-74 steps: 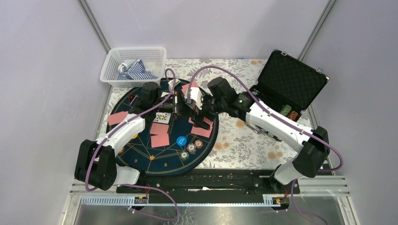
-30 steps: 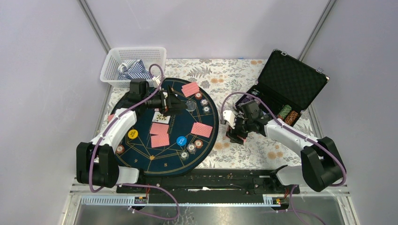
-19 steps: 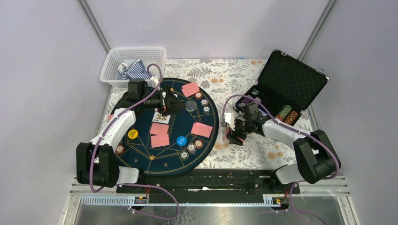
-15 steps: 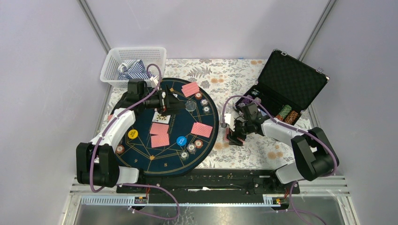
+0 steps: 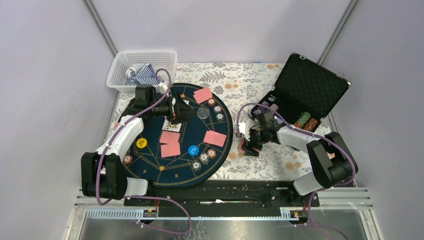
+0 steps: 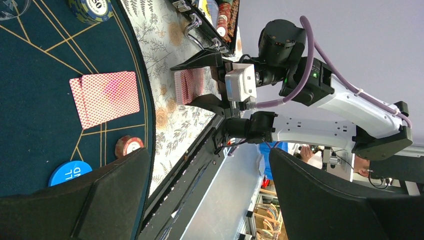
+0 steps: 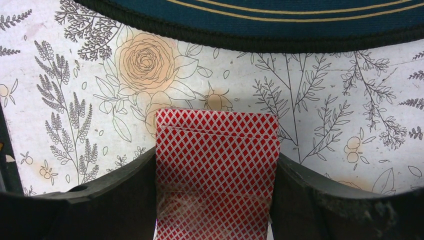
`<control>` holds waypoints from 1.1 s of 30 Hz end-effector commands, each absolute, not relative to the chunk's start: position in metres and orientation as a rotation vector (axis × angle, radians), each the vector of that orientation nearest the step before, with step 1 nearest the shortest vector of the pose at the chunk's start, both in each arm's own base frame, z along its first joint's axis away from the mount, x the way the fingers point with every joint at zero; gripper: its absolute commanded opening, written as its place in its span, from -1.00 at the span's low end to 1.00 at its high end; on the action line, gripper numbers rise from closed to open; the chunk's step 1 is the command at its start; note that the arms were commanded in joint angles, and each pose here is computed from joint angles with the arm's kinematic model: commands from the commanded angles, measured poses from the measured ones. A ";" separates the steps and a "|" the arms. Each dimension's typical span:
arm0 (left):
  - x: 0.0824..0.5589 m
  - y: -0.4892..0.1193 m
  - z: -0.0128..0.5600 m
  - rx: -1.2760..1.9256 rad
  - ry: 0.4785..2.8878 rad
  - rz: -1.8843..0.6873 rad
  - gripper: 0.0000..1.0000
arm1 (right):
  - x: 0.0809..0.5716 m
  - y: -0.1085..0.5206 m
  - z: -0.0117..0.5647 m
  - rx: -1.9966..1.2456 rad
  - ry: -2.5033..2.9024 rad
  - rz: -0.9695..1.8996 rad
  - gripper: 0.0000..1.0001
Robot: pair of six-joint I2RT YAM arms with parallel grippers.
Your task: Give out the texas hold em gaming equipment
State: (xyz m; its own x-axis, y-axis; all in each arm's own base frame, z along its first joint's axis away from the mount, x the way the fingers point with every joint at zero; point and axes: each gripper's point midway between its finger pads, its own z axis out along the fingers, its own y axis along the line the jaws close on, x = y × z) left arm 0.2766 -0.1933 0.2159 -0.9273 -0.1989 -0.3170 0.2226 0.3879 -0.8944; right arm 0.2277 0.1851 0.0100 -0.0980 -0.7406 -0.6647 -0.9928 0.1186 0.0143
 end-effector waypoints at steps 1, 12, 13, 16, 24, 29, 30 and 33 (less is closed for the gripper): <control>0.280 -0.193 0.234 0.107 2.210 -1.547 0.88 | 0.233 0.187 0.013 -1.684 1.876 0.658 0.33; 0.284 -0.189 0.234 0.119 2.211 -1.505 0.97 | 0.234 0.182 0.009 -1.676 1.911 0.627 0.70; 0.284 -0.188 0.233 0.122 2.213 -1.492 0.97 | 0.235 0.183 0.011 -1.671 1.908 0.625 0.72; 0.285 -0.186 0.233 0.135 2.218 -1.464 0.97 | 0.237 0.184 0.015 -1.666 1.906 0.623 0.81; 0.294 -0.165 0.233 0.203 2.224 -1.278 0.98 | 0.250 0.194 0.054 -1.601 1.858 0.614 0.99; 0.311 -0.120 0.233 0.197 2.241 -1.068 0.97 | 0.254 0.205 0.095 -1.535 1.827 0.662 1.00; 0.316 -0.106 0.232 0.213 2.246 -0.983 0.97 | 0.256 0.208 0.104 -1.510 1.823 0.678 0.99; 0.331 -0.065 0.228 0.304 2.257 -0.672 0.97 | 0.258 0.216 0.133 -1.436 1.827 0.727 0.99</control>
State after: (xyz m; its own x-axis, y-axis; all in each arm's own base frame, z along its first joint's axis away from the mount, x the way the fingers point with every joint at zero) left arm 0.3136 -0.1140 0.2284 -0.7953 -0.1636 -0.5837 0.3461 0.6680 -0.6588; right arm 0.2568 0.2028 0.0849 -0.1015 -0.6717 -0.7338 -0.9810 0.1900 -0.0382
